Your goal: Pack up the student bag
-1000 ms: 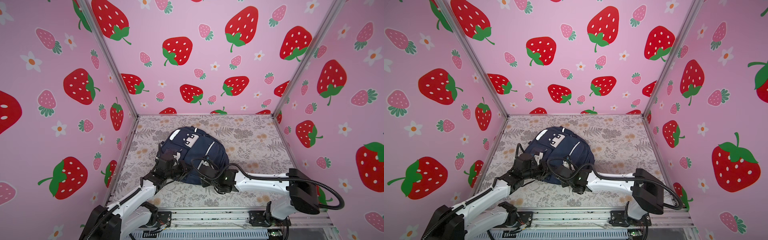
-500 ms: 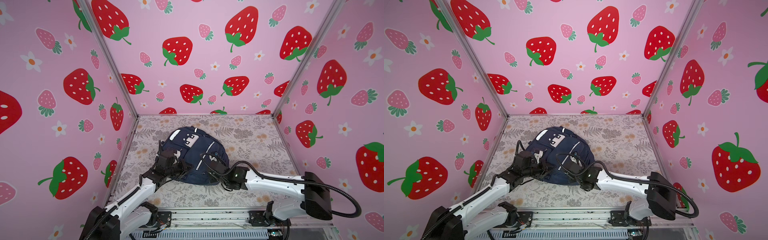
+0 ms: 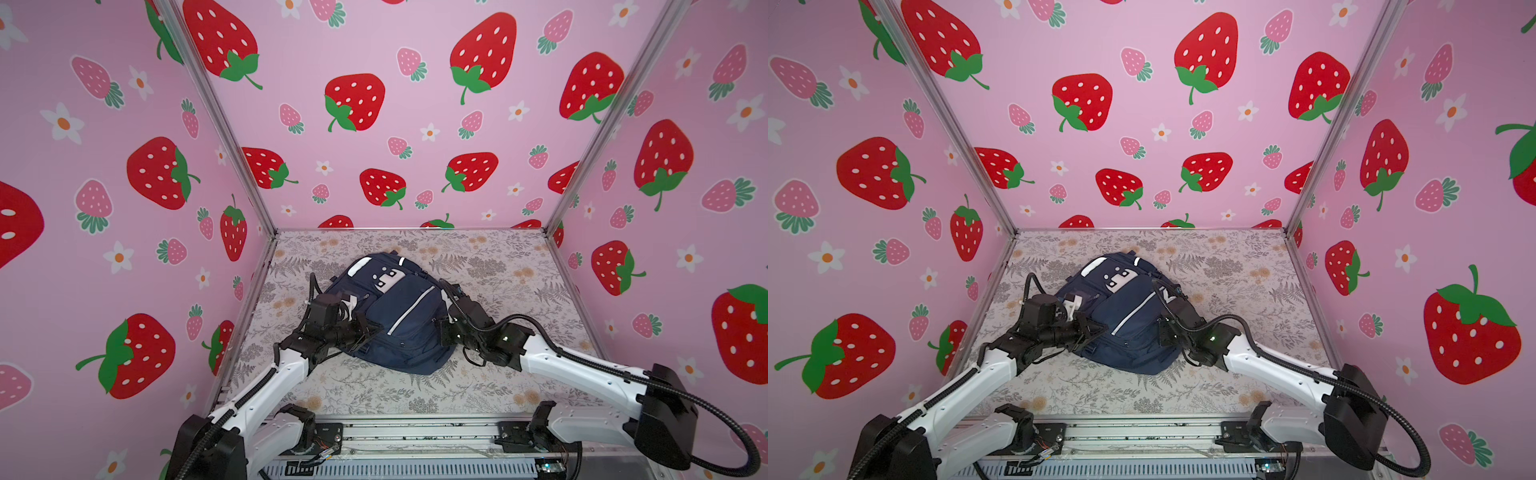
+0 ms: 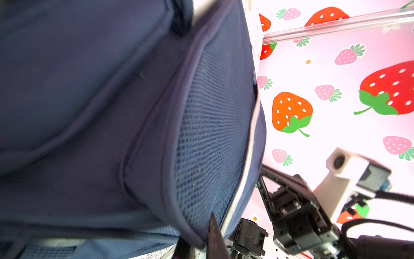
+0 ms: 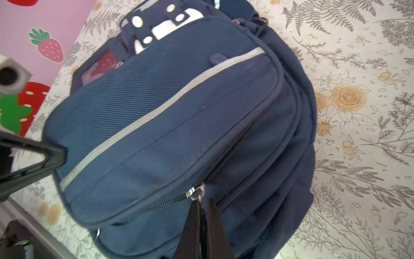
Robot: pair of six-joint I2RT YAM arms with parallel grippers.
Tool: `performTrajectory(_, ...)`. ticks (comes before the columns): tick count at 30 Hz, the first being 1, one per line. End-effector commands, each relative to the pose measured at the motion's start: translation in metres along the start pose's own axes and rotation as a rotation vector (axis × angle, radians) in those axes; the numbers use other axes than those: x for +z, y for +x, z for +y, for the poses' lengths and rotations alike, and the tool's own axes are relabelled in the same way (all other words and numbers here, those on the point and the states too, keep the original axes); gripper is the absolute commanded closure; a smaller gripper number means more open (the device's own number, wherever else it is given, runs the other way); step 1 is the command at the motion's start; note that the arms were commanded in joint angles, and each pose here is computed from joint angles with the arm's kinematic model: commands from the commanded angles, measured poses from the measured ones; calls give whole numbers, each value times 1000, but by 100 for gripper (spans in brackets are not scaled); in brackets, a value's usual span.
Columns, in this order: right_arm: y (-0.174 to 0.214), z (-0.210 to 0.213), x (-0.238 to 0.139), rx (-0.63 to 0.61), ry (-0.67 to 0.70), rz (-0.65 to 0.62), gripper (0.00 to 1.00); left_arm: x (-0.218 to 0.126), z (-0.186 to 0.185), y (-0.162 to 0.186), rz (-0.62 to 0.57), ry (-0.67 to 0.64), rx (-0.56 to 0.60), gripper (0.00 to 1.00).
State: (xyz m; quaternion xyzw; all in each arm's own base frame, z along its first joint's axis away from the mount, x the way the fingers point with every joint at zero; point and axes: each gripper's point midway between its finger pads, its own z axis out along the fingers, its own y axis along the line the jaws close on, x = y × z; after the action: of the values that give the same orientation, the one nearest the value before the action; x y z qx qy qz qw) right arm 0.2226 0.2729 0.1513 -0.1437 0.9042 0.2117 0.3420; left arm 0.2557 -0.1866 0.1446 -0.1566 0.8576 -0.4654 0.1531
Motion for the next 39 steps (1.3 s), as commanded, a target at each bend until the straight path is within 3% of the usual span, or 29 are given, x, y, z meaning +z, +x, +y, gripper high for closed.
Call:
performTrajectory(1, 28, -85, -21, -20, 367, 30, 100, -16, 35, -60, -213, -178, -42, 100)
performTrajectory(7, 45, 3, -24, -139, 128, 43, 100, -19, 54, -112, -280, -316, -29, 100)
performTrajectory(10, 47, 47, -17, -157, 26, 52, 100, -24, 62, -139, -307, -312, -84, 100)
performTrajectory(11, 47, 55, -13, -155, 12, 58, 100, -24, 60, -145, -310, -290, -98, 97)
performTrajectory(13, 45, 67, -6, -147, -15, 65, 100, -24, 49, -148, -308, -244, -106, 73)
performTrajectory(17, 39, 83, 4, -132, -60, 65, 100, -37, 23, -123, -291, -192, -67, 41)
performTrajectory(18, 38, 85, 6, -126, -71, 66, 100, -41, 18, -113, -284, -181, -59, 38)
performTrajectory(22, 41, 94, 12, -92, -135, 78, 100, -47, 2, -59, -254, -103, -88, 37)
performTrajectory(29, 42, 96, 14, -67, -151, 80, 100, -16, -19, 19, -134, -44, -117, 29)
performTrajectory(39, 44, 98, 11, -48, -166, 75, 100, 16, -25, 25, -124, -45, -181, 28)
